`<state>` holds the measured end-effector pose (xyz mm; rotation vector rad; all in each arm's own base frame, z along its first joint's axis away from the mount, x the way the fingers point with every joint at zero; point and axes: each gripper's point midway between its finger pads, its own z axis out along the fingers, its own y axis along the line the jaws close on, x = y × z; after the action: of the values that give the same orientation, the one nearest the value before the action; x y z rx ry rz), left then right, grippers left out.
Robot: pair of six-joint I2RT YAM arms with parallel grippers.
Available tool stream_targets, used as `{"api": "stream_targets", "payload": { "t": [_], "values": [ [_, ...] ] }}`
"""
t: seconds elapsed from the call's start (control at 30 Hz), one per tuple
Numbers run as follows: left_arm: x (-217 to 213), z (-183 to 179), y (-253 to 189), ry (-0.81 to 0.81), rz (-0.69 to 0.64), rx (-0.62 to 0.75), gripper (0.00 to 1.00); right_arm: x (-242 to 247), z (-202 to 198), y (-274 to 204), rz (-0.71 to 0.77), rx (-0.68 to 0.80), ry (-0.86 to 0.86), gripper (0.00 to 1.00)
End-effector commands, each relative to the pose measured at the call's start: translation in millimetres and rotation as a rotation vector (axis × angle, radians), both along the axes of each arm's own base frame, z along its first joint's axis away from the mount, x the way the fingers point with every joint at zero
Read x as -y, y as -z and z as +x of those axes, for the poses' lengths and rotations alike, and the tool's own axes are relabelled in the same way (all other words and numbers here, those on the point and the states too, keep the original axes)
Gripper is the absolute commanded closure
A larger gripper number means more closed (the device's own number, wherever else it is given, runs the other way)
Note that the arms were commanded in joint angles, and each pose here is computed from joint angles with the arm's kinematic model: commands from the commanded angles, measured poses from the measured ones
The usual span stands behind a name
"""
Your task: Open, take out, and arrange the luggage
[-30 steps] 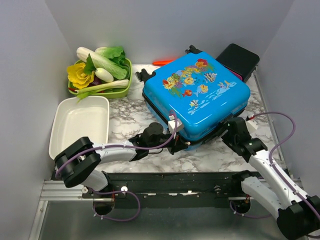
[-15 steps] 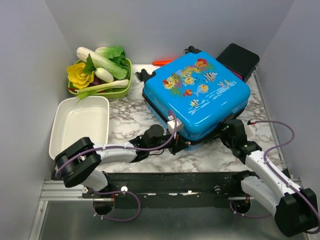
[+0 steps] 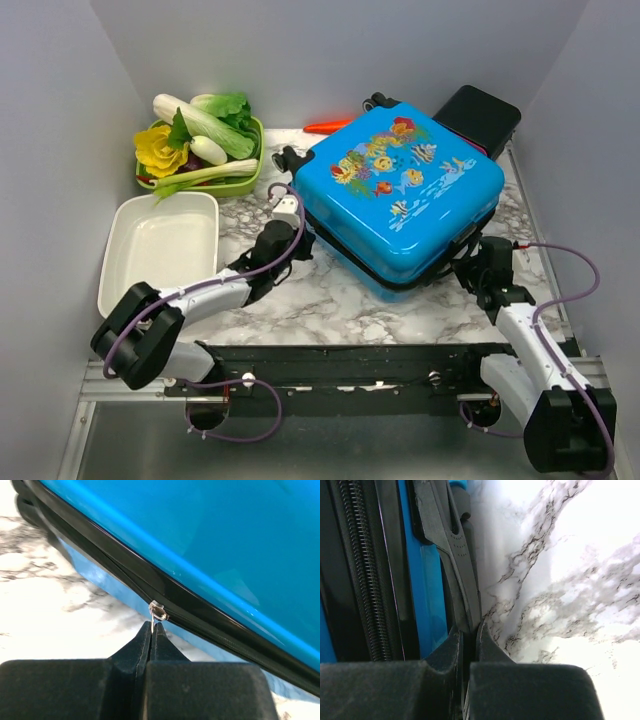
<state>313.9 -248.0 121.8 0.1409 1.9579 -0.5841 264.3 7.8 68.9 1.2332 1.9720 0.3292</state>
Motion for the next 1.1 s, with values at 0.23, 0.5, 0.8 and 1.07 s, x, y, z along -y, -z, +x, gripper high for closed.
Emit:
{"api": "stream_targets", "payload": {
  "t": [0.23, 0.5, 0.8, 1.07],
  "values": [
    [-152.8, 118.9, 3.0, -0.456, 0.061, 0.013, 1.0, 87.3, -31.9, 17.1, -0.229, -0.156, 0.213, 0.99],
    [-128.5, 128.9, -19.2, -0.216, -0.083, 0.095, 1.0, 115.7, -23.8, 6.9, -0.254, -0.169, 0.248, 0.99],
    [-78.2, 53.3, 4.3, -0.022, -0.07, 0.02, 1.0, 147.2, -5.4, -6.3, -0.264, -0.179, 0.259, 0.99],
    [-26.3, -30.4, 4.3, 0.129, -0.194, -0.011, 1.0, 148.8, -1.4, -49.4, -0.325, -0.106, 0.187, 0.41]
  ]
}}
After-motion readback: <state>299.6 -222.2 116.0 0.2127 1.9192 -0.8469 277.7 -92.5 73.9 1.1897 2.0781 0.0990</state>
